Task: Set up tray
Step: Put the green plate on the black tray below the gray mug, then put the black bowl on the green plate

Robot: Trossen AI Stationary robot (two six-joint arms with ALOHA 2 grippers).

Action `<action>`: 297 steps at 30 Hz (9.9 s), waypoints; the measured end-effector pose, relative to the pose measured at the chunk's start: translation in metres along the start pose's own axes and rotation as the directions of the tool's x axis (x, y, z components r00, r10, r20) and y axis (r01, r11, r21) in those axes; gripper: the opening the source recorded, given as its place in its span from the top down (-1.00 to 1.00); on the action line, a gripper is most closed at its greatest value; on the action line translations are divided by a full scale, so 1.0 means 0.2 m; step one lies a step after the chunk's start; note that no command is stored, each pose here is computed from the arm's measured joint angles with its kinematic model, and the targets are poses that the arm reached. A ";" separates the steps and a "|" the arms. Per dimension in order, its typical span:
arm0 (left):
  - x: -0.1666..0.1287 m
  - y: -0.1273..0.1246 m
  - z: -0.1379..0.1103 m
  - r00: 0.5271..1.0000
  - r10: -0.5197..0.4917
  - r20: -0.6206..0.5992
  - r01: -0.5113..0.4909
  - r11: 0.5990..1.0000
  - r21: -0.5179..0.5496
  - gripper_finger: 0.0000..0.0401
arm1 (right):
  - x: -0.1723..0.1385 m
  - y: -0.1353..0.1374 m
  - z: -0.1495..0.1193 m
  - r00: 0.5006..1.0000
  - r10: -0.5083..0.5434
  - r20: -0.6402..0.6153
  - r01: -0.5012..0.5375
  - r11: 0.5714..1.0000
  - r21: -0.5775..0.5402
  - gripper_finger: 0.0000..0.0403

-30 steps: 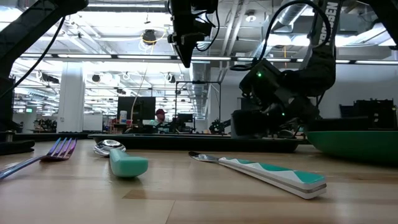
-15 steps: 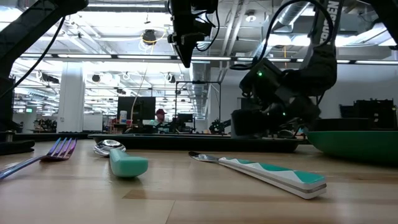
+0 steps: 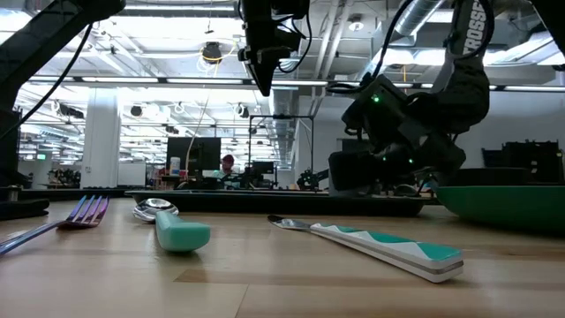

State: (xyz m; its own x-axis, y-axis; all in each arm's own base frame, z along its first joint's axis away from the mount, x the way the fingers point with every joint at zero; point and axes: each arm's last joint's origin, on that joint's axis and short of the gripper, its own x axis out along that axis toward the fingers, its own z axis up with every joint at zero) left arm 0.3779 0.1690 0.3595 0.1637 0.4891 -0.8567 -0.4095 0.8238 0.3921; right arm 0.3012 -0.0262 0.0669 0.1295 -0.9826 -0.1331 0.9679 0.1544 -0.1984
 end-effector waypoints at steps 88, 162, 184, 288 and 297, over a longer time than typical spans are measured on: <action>-0.26 -0.56 -0.09 0.965 -0.257 -0.057 0.261 0.962 0.078 0.85 | -1.18 -0.46 0.36 -0.060 0.376 -0.925 -0.886 0.407 0.223 0.39; -0.26 -0.56 -0.09 0.971 -0.232 -0.050 0.234 0.971 0.039 0.85 | -0.89 -0.20 0.86 0.201 0.523 -0.828 -0.961 -0.061 -0.271 1.00; -0.25 -0.55 -0.08 0.972 -0.231 -0.052 0.232 0.972 0.021 0.85 | -0.52 0.02 0.78 0.207 0.509 -0.835 -0.952 -0.092 -0.292 1.00; -0.19 -0.42 -0.06 0.985 -0.165 -0.058 0.169 0.983 0.077 0.85 | 0.30 -0.75 0.60 0.382 0.068 -0.922 -0.365 0.927 -0.083 0.55; -0.19 -0.42 -0.06 0.984 -0.166 -0.058 0.170 0.982 0.077 0.85 | 0.32 -0.77 0.60 0.364 0.076 -0.928 -0.341 0.938 -0.056 0.55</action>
State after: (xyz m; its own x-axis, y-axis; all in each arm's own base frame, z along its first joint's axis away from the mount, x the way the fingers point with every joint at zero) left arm 0.3945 0.0783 0.3548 0.1768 0.3285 -0.9278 -0.3052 0.9145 0.2656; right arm 0.1870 -0.1249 0.2060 -0.0793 -0.2499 -0.9650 0.8521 0.4855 -0.1957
